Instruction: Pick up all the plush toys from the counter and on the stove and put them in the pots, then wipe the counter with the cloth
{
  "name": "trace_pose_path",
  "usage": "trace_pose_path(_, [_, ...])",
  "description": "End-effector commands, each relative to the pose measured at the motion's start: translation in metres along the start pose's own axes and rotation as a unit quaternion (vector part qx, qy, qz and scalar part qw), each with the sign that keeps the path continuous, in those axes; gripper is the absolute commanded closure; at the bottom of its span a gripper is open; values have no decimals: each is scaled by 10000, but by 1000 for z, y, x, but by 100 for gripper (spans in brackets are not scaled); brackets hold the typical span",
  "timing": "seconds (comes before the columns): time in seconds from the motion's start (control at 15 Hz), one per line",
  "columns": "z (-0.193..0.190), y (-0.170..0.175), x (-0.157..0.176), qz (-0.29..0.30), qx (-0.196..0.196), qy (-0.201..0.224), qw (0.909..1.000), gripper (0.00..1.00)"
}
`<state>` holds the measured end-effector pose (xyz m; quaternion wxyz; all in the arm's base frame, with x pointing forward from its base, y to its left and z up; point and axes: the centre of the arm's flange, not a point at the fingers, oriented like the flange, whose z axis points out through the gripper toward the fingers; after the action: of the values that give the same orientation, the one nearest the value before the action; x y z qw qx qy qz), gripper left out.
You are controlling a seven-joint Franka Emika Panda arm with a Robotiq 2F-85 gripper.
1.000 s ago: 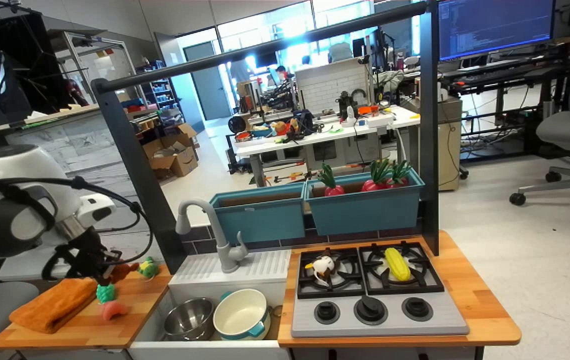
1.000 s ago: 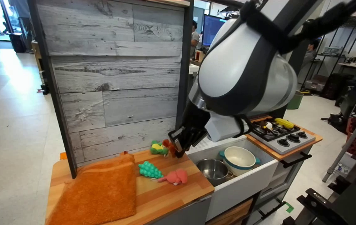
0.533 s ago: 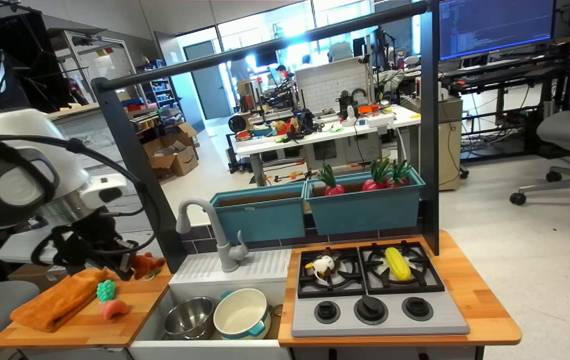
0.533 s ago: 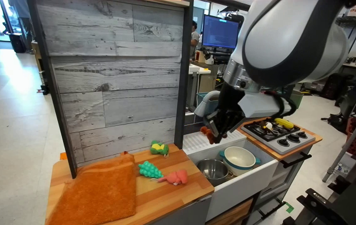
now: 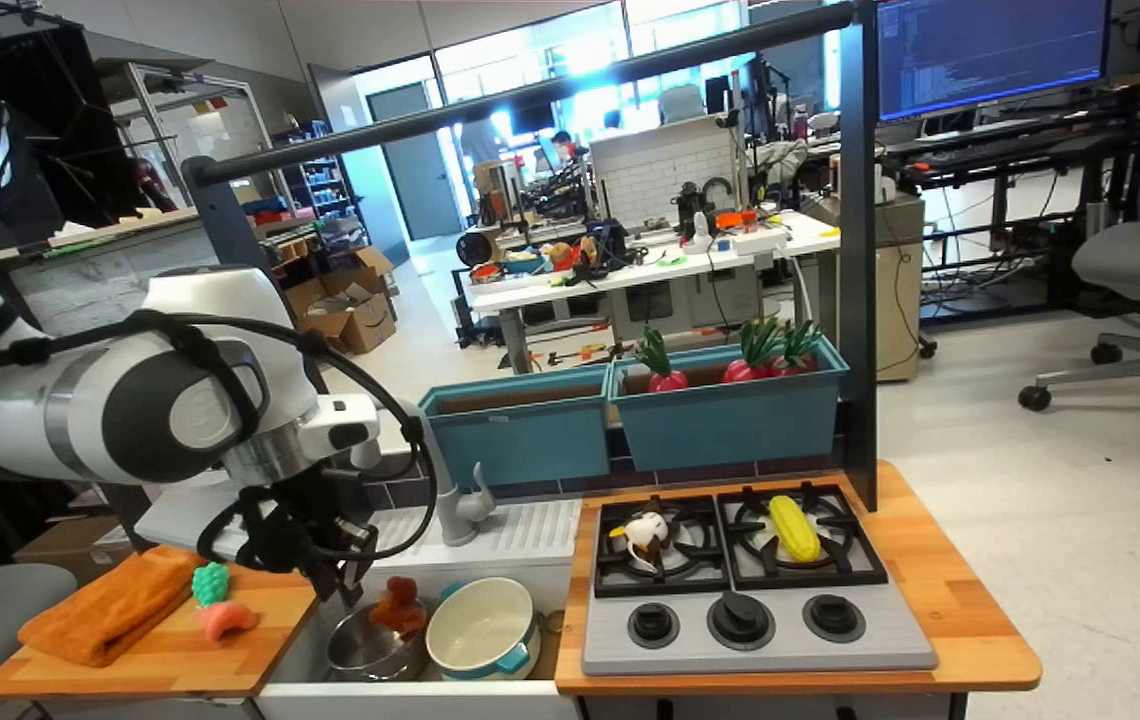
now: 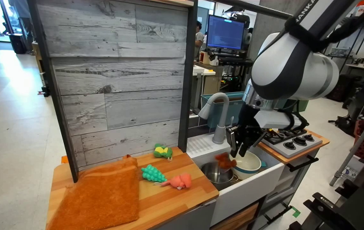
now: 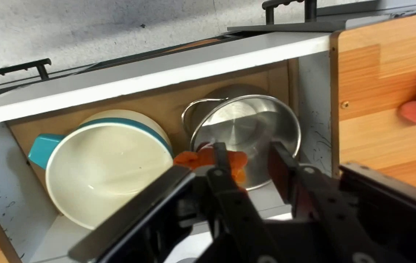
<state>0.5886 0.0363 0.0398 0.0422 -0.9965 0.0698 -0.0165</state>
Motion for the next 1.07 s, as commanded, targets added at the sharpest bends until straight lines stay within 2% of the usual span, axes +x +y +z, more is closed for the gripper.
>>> trace_pose_path(0.0, [-7, -18, 3, -305, 313, -26, 9990, 35])
trace_pose_path(0.27, [-34, -55, -16, -547, 495, -154, 9972, 5])
trace_pose_path(0.33, [-43, -67, -21, -655, 521, -67, 9965, 1])
trace_pose_path(0.6, [-42, -93, -8, -1043, 638, 34, 9925, 0])
trace_pose_path(0.8, [-12, -104, 10, -1130, 728, -164, 9908, 0])
trace_pose_path(0.87, [-32, -98, -9, -1023, 648, -7, 9926, 0])
trace_pose_path(1.0, [-25, -97, -8, -1017, 652, -38, 9927, 0])
